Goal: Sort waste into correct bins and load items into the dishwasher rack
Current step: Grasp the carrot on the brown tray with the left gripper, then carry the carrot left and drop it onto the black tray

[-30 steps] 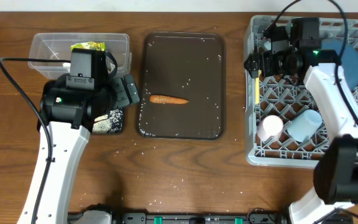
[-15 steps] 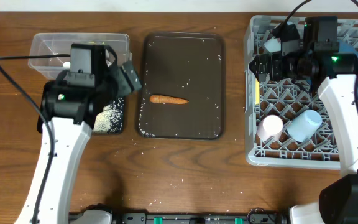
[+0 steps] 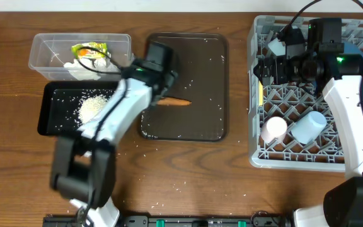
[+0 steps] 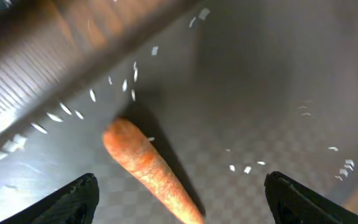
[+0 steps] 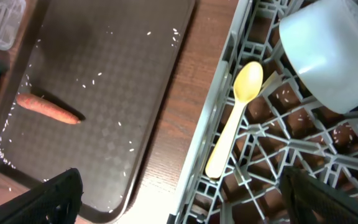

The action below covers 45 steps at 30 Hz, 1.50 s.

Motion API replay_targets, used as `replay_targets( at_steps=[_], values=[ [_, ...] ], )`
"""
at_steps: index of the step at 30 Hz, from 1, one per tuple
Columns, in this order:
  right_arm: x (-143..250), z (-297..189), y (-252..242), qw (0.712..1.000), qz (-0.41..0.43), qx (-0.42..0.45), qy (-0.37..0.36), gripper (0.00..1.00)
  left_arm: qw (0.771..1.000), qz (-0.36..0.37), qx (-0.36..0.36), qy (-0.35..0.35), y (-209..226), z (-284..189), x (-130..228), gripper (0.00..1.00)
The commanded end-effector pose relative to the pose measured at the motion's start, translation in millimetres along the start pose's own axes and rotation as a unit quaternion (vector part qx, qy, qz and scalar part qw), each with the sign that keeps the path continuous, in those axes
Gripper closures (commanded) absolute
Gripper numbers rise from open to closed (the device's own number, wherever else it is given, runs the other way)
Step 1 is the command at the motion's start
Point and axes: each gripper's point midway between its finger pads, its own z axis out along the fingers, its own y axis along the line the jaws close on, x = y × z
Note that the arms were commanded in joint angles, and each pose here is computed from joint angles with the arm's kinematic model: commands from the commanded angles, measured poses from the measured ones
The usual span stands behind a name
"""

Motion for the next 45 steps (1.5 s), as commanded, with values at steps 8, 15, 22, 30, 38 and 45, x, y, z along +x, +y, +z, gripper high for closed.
replay_targets(
  at_steps=[8, 15, 22, 30, 38, 45],
  values=[
    [-1.3, -5.8, -1.1, 1.0, 0.007, 0.006, -0.001, 0.01, 0.994, -0.078, -0.076, 0.009, 31.7, 54.1, 19.5, 0.24],
    [-1.1, -5.8, -1.1, 1.0, 0.007, 0.006, 0.0, 0.01, 0.992, -0.074, -0.102, 0.02, 44.9, 73.6, 28.5, 0.45],
    [-0.5, -5.8, -1.0, 1.0, 0.008, 0.006, 0.001, 0.01, 0.991, -0.075, -0.1, 0.039, 43.8, 73.4, 35.2, 0.76],
    [0.3, -5.8, -1.0, 1.0, 0.008, 0.006, 0.003, 0.01, 0.997, -0.054, -0.036, 0.036, 11.0, 33.6, 23.2, 0.8],
    [0.5, -5.8, -1.0, 1.0, 0.008, 0.006, 0.003, 0.01, 0.998, -0.035, 0.038, -0.022, -6.2, -54.0, -26.4, 0.79],
    [0.7, -5.7, -0.9, 1.0, 0.009, 0.005, 0.003, 0.01, 0.989, -0.102, -0.046, -0.094, 61.0, -84.2, -95.9, 0.77]
  ],
)
